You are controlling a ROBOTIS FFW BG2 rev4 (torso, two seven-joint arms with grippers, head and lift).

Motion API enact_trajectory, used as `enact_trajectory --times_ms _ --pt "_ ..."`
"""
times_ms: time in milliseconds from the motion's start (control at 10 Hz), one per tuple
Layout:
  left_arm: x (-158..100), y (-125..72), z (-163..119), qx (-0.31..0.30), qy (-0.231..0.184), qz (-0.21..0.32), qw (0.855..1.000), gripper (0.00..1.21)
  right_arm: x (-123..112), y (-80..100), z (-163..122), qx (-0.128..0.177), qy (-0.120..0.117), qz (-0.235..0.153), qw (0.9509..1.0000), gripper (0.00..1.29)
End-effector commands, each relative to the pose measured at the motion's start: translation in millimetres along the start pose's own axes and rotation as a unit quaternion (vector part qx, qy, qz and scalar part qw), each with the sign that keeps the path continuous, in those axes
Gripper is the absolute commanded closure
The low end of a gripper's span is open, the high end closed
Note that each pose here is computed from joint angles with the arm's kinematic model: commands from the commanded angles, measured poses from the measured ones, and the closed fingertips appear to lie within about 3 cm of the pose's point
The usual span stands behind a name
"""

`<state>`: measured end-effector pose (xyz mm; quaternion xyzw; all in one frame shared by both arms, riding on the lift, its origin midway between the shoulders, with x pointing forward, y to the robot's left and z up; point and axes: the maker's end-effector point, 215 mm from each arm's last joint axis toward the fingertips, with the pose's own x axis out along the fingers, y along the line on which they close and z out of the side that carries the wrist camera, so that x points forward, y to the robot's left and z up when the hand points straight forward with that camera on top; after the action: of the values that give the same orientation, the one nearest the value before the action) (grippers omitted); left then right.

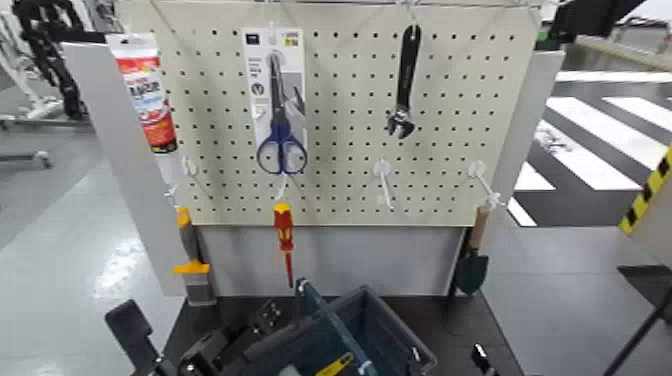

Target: Grasp the handle of the crate.

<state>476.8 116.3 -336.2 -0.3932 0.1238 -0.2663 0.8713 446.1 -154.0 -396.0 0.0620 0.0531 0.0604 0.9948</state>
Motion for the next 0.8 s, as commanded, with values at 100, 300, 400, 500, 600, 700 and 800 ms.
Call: enact_trajectory --times_ms 100,300,400,500,600,700,800 --pt "3.8 -9.6 -23.7 -0.076 0.053 -0.028 0.995 0.14 0.4 0.0 0.6 0.001 -0.001 0.0 1.0 0.15" --pt "10.5 -23.3 -37.2 -0.136 0.09 -0.055 0.985 0.14 -0.1 0.1 0.0 0.002 -0.001 0.0 1.0 0.15" --pt "13.6 -30.7 -38.8 -0.159 0.1 -0.068 0.98 0.14 0.0 0.3 0.6 0.003 -0.001 -0.001 1.0 0.15" --pt "16.6 -38.0 -43.8 -0.19 0.108 -0.083 0.972 0.14 -0.1 0.3 -0.1 0.004 -0.002 -0.001 1.0 0.15" --pt "20.9 -45.9 -47.6 -0.214 0.115 -0.098 0.965 0.15 -0.1 0.3 -0.4 0.005 -0.002 -0.002 1.0 0.15" --pt "24.4 -52.8 -49.7 -0.229 0.125 -0.11 0.959 0.15 -0.3 1.0 -0.5 0.006 -0.002 -0.001 1.0 0.15" --pt "28.4 -56.4 -53.3 -0.237 0.135 -0.12 0.955 0.15 -0.3 1.1 -0.4 0.007 -0.003 -0.002 1.0 0.15"
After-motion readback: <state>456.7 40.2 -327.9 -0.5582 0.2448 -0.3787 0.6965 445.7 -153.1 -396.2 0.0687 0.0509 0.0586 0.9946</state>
